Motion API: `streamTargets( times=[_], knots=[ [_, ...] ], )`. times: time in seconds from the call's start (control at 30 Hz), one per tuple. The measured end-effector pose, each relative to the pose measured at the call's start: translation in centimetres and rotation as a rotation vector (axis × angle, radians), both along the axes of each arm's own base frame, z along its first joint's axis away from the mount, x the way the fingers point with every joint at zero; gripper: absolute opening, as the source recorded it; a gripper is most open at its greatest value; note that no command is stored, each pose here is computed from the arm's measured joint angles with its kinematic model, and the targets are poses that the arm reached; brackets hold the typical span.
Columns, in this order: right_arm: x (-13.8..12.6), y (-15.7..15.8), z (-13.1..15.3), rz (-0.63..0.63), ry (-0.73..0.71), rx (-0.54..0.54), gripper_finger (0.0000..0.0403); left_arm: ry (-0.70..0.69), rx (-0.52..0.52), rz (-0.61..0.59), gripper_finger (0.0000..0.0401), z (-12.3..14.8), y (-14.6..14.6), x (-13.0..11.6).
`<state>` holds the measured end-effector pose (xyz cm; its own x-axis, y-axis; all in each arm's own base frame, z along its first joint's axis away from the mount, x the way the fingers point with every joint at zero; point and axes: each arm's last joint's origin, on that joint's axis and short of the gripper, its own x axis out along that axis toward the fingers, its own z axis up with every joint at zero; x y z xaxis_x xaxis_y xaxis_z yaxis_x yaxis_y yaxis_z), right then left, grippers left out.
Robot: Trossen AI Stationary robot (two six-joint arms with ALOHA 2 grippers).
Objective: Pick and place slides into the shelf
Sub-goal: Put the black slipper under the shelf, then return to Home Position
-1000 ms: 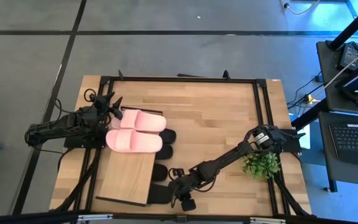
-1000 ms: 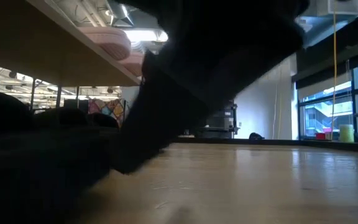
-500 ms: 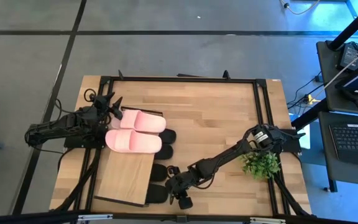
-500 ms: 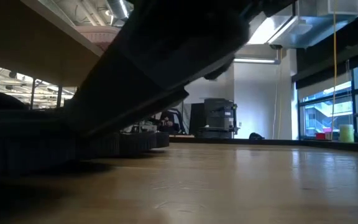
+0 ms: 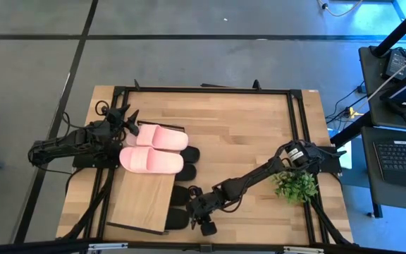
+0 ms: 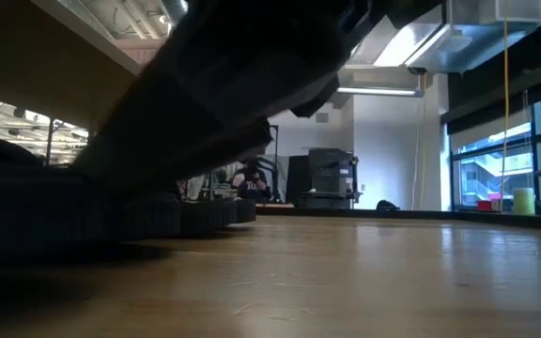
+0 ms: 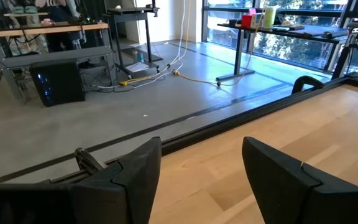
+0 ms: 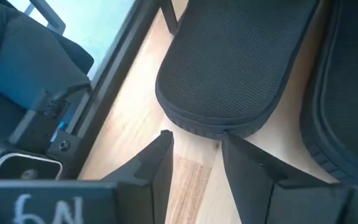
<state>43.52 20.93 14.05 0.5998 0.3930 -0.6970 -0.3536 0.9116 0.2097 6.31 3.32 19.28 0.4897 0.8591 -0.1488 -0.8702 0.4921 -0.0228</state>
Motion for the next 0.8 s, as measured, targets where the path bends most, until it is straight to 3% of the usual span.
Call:
streamTargets(
  times=[0.27,0.47,0.7,0.8],
  knots=[
    [0.0,0.0,0.5,-0.002,-0.014,0.004,0.0139,0.0,0.0,0.0,0.0217,0.0,0.0,0.0],
    [-0.9,-0.1,4.2,0.011,-0.048,0.015,0.0139,-0.001,0.0,0.0,0.0217,0.0,0.0,0.0],
    [-2.7,-1.5,9.4,0.192,-0.09,0.027,0.0139,-0.003,0.0,0.0,0.0217,0.0,0.0,0.0],
    [-3.1,-3.3,10.6,0.196,-0.065,0.011,0.0139,-0.003,0.0,0.0,0.0217,0.0,0.0,0.0]
  ],
)
